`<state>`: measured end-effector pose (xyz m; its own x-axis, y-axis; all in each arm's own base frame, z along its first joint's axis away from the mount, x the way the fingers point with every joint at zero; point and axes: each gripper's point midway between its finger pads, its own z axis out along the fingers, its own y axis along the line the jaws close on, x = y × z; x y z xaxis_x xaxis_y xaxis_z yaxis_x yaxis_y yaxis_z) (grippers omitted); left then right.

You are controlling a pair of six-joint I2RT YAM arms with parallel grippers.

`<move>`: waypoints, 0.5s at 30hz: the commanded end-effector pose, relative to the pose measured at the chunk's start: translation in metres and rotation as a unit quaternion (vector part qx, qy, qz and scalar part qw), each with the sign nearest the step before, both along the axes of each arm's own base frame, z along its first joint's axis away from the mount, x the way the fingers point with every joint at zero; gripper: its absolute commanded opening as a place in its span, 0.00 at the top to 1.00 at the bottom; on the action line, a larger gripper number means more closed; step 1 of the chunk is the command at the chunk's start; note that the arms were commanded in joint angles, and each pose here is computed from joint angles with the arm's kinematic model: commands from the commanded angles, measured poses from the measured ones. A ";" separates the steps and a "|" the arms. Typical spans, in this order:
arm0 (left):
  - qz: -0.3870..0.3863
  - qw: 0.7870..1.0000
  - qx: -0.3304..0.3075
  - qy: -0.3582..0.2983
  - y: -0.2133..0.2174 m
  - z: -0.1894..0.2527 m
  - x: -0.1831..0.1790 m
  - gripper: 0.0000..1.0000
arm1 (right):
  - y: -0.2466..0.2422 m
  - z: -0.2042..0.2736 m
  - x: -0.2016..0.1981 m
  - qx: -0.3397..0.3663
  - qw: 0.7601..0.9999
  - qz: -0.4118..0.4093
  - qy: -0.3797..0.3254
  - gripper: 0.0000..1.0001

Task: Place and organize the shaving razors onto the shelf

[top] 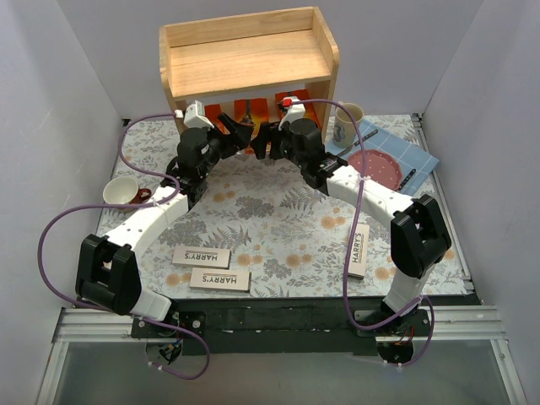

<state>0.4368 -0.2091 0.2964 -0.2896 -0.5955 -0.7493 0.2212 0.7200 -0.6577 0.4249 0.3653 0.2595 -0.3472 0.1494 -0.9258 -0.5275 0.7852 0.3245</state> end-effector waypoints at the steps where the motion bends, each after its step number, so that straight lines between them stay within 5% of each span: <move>1: 0.017 0.998 0.016 -0.062 0.011 0.049 -0.006 0.23 | -0.007 0.059 0.002 0.028 0.998 -0.014 -0.058 0.20; 9: 0.019 0.997 0.033 -0.070 0.014 0.055 -0.008 0.22 | -0.018 0.075 0.009 0.033 0.996 -0.021 -0.074 0.18; 15: -0.082 0.987 0.079 -0.116 -0.007 0.075 -0.037 0.21 | -0.024 0.115 -0.012 0.016 0.994 0.027 -0.106 0.16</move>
<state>0.4331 -0.2052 0.3126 -0.2464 -0.5059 -0.8266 0.2780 0.7802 -0.5604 0.4350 0.3530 0.2887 -0.3024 0.1426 -0.9425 -0.5338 0.7938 0.2914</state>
